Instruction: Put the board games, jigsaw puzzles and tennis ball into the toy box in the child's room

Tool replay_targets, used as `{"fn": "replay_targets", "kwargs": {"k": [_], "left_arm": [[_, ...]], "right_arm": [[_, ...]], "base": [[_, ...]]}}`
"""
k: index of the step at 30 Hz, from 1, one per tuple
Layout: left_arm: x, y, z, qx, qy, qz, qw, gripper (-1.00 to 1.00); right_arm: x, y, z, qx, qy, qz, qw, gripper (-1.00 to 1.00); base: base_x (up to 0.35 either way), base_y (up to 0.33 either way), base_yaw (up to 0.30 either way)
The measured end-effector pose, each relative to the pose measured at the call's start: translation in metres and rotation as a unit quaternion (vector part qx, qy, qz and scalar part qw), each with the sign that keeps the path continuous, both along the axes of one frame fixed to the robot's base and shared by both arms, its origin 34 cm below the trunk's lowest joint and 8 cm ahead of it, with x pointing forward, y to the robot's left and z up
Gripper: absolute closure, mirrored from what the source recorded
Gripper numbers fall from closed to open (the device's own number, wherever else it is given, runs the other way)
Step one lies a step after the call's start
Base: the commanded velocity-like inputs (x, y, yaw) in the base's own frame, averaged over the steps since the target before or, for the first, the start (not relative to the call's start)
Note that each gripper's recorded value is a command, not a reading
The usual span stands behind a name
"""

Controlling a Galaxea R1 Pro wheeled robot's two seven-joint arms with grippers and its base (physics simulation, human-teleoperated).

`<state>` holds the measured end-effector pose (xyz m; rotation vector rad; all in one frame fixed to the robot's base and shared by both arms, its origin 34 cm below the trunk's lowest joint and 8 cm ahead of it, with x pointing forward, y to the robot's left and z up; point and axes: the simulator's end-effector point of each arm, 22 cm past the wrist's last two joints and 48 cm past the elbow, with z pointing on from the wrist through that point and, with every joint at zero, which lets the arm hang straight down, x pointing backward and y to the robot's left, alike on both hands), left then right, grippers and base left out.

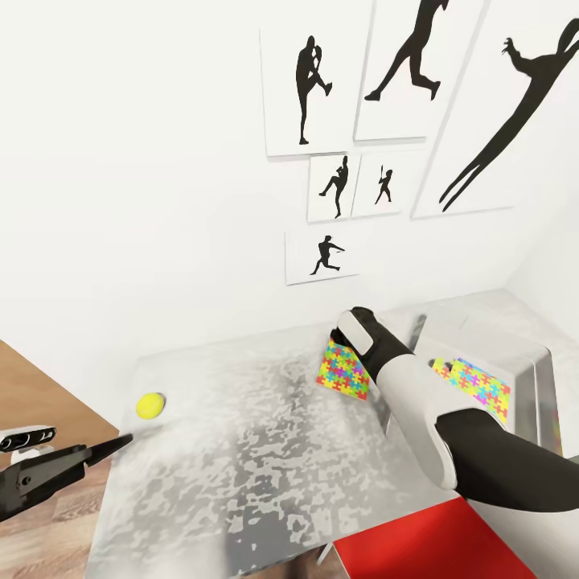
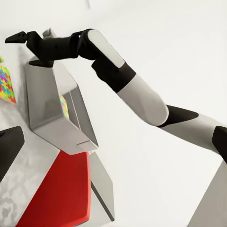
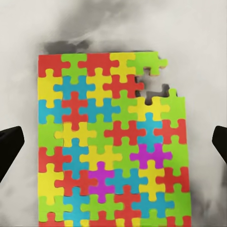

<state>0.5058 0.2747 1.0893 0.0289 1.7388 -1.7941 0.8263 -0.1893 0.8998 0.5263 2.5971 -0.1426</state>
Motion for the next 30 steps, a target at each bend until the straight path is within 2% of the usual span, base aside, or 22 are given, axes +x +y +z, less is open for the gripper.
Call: {"fn": "replay_targets", "kwargs": {"k": [10,18,30], "left_arm": [[0.002,0.007,0.002,0.002,-0.002,0.009,1.0000,-1.00],[0.002,0.008,0.002,0.003,-0.003,0.011,0.9999,-1.00],[0.003,0.010,0.003,0.005,-0.004,0.013,0.9999,-1.00]], "right_arm": [[-0.006,0.002,-0.007,0.002,0.011,0.000,0.9999,-1.00],[-0.016,0.008,-0.017,0.024,0.030,-0.011,0.9992,-1.00],[-0.020,0.011,-0.020,0.029,0.038,-0.010,0.9988,-1.00]], "base": [[0.000,0.000,0.000],[0.000,0.000,0.000],[0.000,0.000,0.000]]}}
